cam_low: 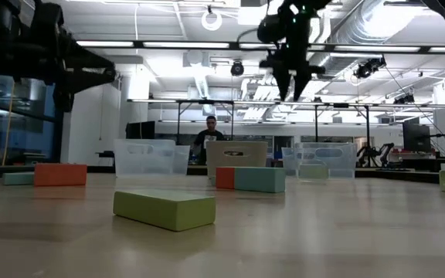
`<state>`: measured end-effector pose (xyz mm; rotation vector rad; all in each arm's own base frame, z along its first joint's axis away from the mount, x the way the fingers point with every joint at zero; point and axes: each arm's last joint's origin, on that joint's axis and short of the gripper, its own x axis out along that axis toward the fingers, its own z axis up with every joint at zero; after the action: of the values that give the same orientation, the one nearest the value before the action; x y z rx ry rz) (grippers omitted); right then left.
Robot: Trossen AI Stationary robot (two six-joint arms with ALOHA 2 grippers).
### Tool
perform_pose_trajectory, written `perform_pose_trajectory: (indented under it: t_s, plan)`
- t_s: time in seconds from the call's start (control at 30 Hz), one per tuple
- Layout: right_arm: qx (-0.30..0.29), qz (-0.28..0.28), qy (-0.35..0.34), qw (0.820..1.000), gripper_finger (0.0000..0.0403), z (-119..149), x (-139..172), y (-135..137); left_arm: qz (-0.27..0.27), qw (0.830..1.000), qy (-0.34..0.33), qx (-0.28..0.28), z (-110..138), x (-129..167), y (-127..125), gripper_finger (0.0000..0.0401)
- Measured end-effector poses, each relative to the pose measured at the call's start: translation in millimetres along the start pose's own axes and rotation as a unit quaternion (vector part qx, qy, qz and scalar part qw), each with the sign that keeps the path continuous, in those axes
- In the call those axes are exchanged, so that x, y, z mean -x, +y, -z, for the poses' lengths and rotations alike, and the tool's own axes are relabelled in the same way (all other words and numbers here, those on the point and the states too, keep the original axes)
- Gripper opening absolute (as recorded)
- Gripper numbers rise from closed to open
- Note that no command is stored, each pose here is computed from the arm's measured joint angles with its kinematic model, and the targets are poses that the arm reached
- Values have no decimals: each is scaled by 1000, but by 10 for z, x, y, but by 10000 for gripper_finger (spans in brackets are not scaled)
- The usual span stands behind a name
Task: Sort & place blocks by color
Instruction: Put the orange block into the left transparent bin
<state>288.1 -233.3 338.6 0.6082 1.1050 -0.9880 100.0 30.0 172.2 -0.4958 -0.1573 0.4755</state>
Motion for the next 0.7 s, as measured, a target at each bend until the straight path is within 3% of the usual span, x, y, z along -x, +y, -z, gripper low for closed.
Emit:
perform_pose_trajectory:
  t_s: [0.33, 0.7]
  plan:
    - [8, -24, -66, 998, 195, 14, 637, 185, 46, 997, -24, -65, -479, 37, -274, 127]
    - [8, -24, -133, 991, 195, 125, 1170, 243, -42, 982, 155, -95, -891, -35, -524, 127]
